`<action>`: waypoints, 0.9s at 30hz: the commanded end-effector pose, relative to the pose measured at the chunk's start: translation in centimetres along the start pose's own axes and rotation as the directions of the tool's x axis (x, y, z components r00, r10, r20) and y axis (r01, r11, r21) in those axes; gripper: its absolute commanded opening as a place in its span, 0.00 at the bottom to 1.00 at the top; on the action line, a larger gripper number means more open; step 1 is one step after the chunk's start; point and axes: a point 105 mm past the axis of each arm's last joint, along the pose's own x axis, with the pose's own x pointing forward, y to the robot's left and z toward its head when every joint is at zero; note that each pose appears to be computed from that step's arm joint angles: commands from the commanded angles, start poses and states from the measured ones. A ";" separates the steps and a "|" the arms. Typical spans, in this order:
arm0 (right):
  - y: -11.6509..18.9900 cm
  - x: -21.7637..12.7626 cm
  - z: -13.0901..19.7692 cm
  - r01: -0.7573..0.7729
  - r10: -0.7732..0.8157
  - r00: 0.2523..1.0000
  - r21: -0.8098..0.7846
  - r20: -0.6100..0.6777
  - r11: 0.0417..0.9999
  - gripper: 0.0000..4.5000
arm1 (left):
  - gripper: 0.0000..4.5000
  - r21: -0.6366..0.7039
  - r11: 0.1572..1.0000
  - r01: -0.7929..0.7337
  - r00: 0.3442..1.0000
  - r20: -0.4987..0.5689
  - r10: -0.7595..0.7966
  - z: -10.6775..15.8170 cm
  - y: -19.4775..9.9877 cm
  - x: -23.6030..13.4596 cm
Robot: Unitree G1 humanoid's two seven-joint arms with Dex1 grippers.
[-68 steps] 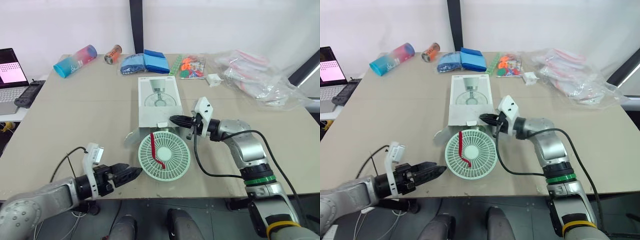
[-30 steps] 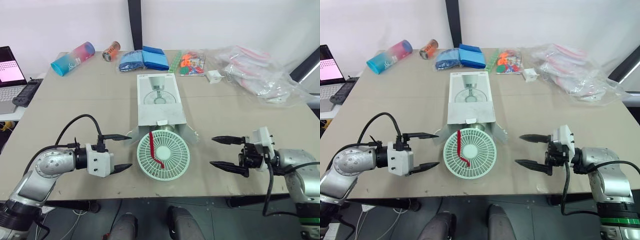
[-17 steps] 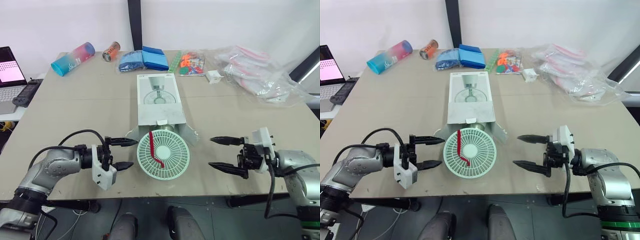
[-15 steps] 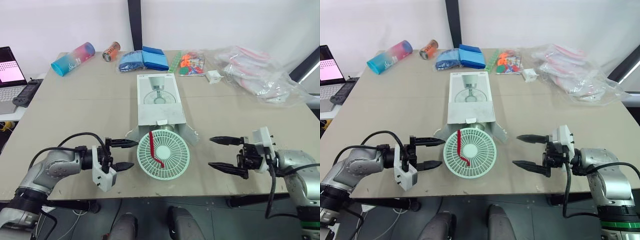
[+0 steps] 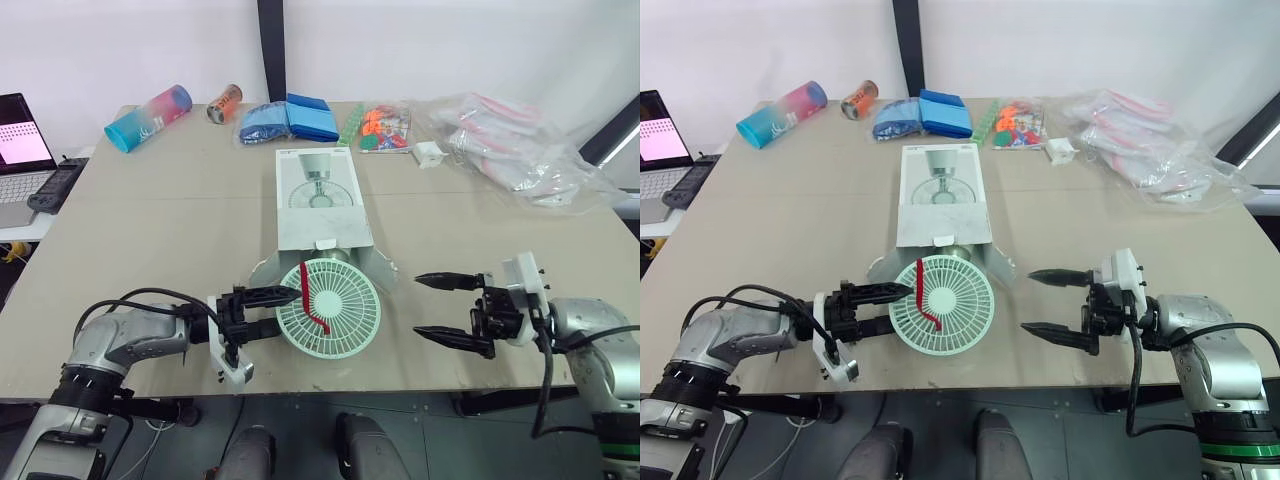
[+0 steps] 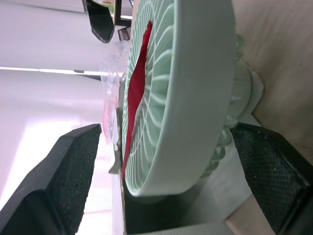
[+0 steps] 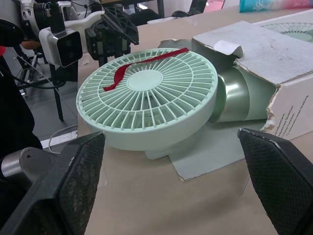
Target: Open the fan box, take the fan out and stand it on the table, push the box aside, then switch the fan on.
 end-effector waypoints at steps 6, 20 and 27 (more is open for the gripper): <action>0.1 0.3 1.0 -0.011 0.011 1.000 -0.051 0.003 0.999 0.99 | 1.00 0.121 0.992 -0.043 0.999 0.015 0.042 -0.5 0.0 0.5; 0.4 0.4 0.8 -0.029 0.029 1.000 -0.050 0.003 0.998 0.99 | 1.00 0.154 0.986 -0.064 0.998 0.036 0.059 -0.9 -0.5 1.2; 0.3 0.3 0.6 -0.023 0.023 1.000 -0.053 -0.004 0.998 1.00 | 0.86 0.158 0.986 -0.050 0.998 0.046 0.044 -1.1 -0.7 1.6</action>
